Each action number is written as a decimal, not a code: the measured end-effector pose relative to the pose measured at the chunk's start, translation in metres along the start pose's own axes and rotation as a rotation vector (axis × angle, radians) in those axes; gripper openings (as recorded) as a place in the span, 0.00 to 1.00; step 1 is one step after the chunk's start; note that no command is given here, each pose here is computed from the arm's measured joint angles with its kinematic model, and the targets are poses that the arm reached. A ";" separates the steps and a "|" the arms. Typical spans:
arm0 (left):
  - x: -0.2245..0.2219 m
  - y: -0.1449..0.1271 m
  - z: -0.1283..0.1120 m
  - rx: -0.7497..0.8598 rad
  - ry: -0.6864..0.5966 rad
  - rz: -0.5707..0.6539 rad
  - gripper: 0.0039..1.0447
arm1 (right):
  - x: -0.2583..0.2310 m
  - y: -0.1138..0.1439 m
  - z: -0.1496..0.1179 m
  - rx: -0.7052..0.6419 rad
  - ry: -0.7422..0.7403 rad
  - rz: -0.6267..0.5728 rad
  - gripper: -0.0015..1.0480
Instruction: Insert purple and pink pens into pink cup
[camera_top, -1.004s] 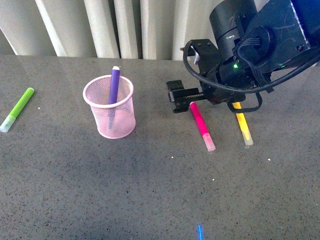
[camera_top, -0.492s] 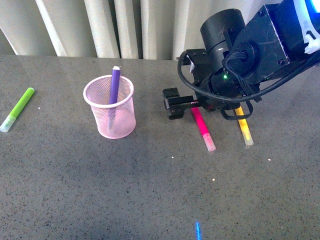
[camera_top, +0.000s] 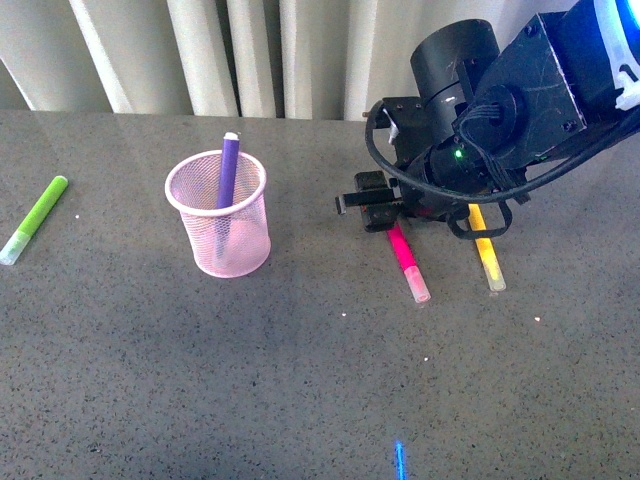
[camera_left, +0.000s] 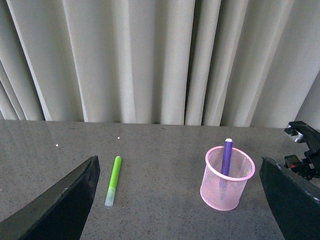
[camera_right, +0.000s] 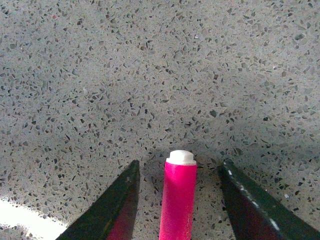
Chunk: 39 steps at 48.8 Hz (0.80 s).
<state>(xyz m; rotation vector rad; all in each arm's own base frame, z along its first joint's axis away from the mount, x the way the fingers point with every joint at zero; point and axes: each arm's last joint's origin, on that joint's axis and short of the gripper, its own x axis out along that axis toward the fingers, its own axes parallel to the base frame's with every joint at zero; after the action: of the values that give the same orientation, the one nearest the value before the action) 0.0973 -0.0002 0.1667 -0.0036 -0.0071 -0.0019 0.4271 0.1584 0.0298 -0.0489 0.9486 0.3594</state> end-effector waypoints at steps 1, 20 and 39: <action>0.000 0.000 0.000 0.000 0.000 0.000 0.94 | 0.000 0.000 0.000 0.002 -0.001 0.000 0.42; 0.000 0.000 0.000 0.000 0.000 0.000 0.94 | -0.001 0.004 -0.007 0.024 -0.017 0.002 0.12; 0.000 0.000 0.000 0.000 0.000 0.000 0.94 | -0.028 0.003 0.012 -0.062 -0.411 -0.022 0.11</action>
<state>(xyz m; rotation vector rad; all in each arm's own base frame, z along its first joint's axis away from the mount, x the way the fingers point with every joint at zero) 0.0973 -0.0002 0.1667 -0.0036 -0.0071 -0.0019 0.4207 0.1556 0.0600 -0.0401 0.5302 0.3611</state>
